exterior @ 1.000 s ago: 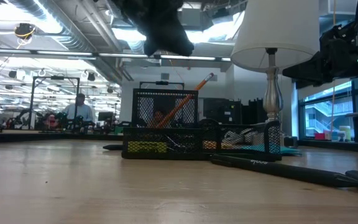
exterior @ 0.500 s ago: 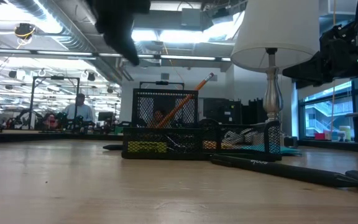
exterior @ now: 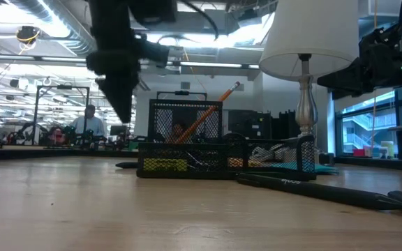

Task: Pick and place office supplies into organizer
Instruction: Put the top black pen into the desk organizer

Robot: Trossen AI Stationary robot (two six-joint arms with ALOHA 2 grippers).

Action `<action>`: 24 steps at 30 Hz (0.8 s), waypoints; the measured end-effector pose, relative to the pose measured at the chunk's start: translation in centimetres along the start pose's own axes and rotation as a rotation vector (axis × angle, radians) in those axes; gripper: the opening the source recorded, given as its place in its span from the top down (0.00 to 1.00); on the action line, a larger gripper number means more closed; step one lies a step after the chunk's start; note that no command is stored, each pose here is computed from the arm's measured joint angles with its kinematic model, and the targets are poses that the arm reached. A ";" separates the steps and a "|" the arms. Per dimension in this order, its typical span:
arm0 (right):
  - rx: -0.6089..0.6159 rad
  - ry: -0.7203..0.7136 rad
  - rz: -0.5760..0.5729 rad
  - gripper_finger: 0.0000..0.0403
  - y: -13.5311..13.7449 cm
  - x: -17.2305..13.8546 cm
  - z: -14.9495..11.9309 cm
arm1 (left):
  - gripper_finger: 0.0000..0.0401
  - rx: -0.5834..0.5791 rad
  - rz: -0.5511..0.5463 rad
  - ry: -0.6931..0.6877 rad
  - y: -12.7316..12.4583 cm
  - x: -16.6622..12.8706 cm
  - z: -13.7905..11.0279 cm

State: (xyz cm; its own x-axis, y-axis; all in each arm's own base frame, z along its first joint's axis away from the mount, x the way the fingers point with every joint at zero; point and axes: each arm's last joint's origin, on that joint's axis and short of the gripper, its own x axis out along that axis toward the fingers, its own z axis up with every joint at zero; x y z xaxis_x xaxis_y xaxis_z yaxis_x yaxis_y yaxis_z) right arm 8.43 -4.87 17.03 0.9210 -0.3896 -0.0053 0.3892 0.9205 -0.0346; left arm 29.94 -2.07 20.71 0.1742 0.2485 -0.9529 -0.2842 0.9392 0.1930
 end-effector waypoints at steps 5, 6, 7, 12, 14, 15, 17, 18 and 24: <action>0.000 0.000 0.000 0.86 0.0 0.0 0.0 | 0.67 0.027 0.025 0.076 -0.4 2.4 0.2; 0.000 0.000 0.000 0.86 0.0 0.0 0.0 | 0.66 0.026 0.029 0.087 -0.4 2.8 0.3; 0.000 0.000 0.000 0.86 0.0 0.0 0.0 | 0.66 0.025 0.035 0.102 -0.4 3.3 0.4; 0.000 0.000 0.000 0.86 0.0 0.0 0.0 | 0.66 0.005 0.013 0.143 -0.1 4.7 0.6; 0.000 0.000 0.000 0.86 0.0 0.0 0.0 | 0.66 -0.007 -0.008 0.144 0.0 4.9 0.8; 0.000 0.000 0.000 0.86 0.0 0.0 0.0 | 0.66 -0.009 -0.011 0.141 0.1 4.9 0.9; 0.000 0.000 0.000 0.86 0.0 0.0 0.0 | 0.66 -0.017 -0.026 0.133 0.3 4.9 1.0; 0.000 0.000 0.000 0.86 0.0 0.0 0.0 | 0.66 -0.020 -0.032 0.138 0.4 5.0 1.0; 0.000 0.000 0.000 0.86 0.0 0.0 0.0 | 0.66 -0.031 -0.059 0.137 0.5 5.0 1.2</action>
State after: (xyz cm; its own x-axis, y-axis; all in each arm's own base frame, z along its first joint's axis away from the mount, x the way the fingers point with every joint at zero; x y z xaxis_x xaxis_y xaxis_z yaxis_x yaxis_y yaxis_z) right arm 8.43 -4.87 17.03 0.9210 -0.3895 -0.0052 0.3891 0.9205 -0.0349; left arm 31.80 -0.10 16.28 0.0619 0.1564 -0.9858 -0.3061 0.9430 0.1304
